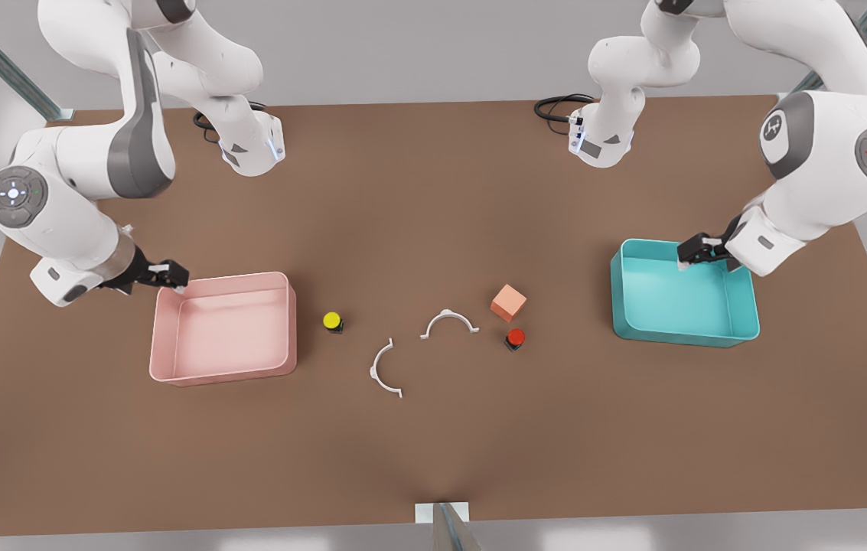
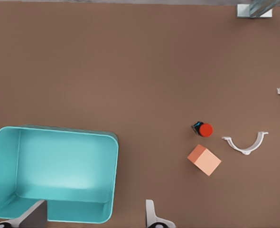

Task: Place the red button in the blue storage box with the left arm, and place the yellow button in the pink storage box with the right arm

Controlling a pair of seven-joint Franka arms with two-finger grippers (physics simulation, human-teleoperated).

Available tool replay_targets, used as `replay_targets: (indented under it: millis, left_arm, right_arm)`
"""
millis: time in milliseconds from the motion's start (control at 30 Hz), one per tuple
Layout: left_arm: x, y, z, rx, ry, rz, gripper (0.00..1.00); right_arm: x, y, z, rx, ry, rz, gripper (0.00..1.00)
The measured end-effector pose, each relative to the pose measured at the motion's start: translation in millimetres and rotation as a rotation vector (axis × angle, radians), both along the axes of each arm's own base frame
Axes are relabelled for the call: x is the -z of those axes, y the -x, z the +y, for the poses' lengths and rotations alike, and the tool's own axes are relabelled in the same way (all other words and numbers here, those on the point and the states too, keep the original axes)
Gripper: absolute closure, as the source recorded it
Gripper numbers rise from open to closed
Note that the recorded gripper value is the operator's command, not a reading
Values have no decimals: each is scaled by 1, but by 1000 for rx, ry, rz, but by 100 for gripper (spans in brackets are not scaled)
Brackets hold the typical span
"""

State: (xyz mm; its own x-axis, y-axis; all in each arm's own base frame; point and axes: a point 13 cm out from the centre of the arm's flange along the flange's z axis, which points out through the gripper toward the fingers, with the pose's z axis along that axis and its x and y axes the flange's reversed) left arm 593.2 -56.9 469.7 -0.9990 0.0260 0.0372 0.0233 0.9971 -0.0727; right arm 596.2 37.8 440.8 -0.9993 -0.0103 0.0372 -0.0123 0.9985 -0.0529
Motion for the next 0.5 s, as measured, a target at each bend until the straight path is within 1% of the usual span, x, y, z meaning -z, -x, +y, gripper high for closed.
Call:
replay_targets:
  millis: [67,100,133,200,267,367,433,500]
  left_arm:
    - [6,-5,-1,2,-6,0,0]
    - [25,-11,-16,27,-9,22,0]
    - [54,-16,-60,97,-15,56,0]
    - [118,-13,-150,230,-30,107,0]
    - [174,-14,-192,274,-40,129,0]
    - [242,-29,-210,260,-39,117,0]
    - [266,-41,-216,243,-30,85,0]
    - [292,-43,-232,243,-25,60,0]
  right_arm:
    - [0,-3,1,7,0,-12,0]
    - [0,-4,1,9,0,-16,0]
    - [-1,-5,2,12,0,-20,0]
    - [-1,-7,2,18,-1,-26,0]
    - [2,-9,4,20,0,-29,0]
    - [11,-13,39,-30,-9,-31,0]
    - [22,-13,82,-95,-17,-33,0]
    - [43,-16,117,-144,-27,-26,0]
